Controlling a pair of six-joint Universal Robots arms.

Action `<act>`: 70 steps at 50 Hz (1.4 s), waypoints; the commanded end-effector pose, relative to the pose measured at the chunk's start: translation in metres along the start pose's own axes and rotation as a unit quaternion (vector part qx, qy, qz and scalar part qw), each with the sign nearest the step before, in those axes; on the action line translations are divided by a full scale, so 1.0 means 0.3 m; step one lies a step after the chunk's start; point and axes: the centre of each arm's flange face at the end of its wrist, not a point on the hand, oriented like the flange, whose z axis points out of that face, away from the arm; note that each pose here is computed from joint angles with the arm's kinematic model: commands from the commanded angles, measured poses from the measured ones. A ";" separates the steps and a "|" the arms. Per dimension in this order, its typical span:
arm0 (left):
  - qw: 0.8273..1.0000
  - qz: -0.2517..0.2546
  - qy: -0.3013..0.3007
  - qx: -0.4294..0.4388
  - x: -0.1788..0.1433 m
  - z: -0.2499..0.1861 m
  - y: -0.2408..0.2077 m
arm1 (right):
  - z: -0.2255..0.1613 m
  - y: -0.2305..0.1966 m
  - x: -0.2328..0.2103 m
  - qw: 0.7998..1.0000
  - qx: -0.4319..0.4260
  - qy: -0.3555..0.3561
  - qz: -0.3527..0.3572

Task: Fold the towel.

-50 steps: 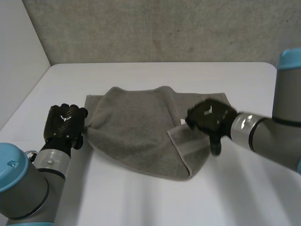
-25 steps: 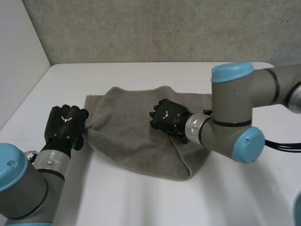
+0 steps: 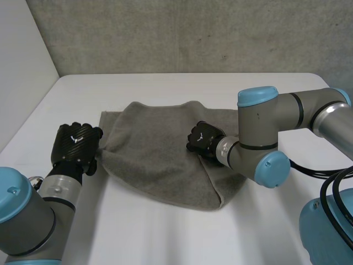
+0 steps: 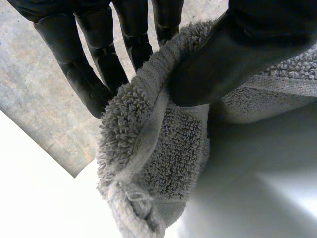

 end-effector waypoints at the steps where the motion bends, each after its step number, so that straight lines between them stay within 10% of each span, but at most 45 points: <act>1: 1.000 0.000 0.001 0.000 0.002 -0.002 0.001 | -0.015 0.005 -0.016 1.000 -0.012 -0.021 0.010; 20: 1.000 0.001 -0.001 -0.001 -0.001 0.003 0.002 | -0.207 -0.111 0.209 0.984 0.026 0.055 0.169; 32: 1.000 0.005 -0.010 -0.013 -0.019 0.029 0.027 | -0.481 0.133 0.369 0.924 0.008 0.208 0.321; 41: 0.999 0.007 -0.002 -0.038 0.001 0.044 0.080 | -0.483 0.311 0.225 0.877 0.000 0.231 0.420; 70: 0.997 0.027 0.025 -0.064 0.036 0.041 0.143 | -0.574 0.304 0.244 0.872 0.035 0.272 0.405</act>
